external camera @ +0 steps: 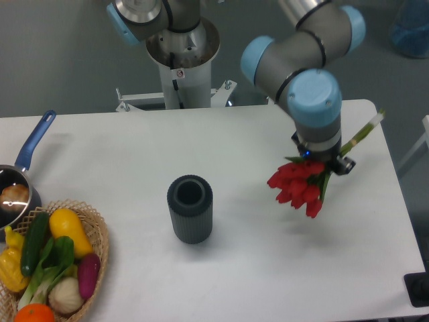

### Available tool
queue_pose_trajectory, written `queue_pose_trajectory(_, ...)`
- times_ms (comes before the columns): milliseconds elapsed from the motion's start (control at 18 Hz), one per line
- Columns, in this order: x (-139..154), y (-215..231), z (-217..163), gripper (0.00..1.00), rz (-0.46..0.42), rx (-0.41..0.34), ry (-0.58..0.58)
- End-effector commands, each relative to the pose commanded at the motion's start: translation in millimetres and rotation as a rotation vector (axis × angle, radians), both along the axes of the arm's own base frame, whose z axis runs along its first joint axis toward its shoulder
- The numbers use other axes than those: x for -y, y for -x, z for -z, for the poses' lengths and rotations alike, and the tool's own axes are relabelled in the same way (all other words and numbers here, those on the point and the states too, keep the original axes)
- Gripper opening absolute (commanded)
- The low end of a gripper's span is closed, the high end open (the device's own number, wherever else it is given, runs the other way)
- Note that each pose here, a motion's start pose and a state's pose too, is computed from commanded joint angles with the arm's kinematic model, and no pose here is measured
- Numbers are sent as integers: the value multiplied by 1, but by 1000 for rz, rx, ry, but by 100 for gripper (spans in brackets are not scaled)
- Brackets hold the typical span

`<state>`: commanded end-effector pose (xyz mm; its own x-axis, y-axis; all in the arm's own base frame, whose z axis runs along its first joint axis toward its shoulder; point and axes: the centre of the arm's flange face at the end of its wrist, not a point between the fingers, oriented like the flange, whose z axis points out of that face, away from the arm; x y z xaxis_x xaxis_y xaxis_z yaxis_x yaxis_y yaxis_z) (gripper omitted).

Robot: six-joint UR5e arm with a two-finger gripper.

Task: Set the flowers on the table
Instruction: 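Lower the held red tulips down onto the table surface, then open the gripper to release the tulips and raise it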

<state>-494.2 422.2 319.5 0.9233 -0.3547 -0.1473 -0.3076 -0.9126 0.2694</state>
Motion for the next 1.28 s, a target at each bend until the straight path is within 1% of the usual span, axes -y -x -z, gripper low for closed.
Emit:
queue_pose_trajectory(278,7,-7,22,43,-6,47,10)
queue_pose_trajectory(333,8,-8,27,48,-5,56,14)
queue_pose_trajectory(389,7,-10,33,49,-6,70,11)
queue_pose_trajectory(556,5,-16,46,49,-10,116,-20)
queue_pose_trajectory(833,8,-20,61,49,-10,138,2)
queue_pose_trajectory(944,8,-19,58,49,-11,133,-2)
queue_pose_trajectory(1056,7,-16,47,49,-11,118,-21)
queue_pose_trajectory(1111,6,-13,40,64,-12,109,-32)
queue_pose_trajectory(1167,7,-10,30,100,-16,99,-57)
queue_pose_trajectory(1222,6,-10,20,100,-17,89,-84)
queue_pose_trajectory(1278,9,-8,14,100,-21,96,-116)
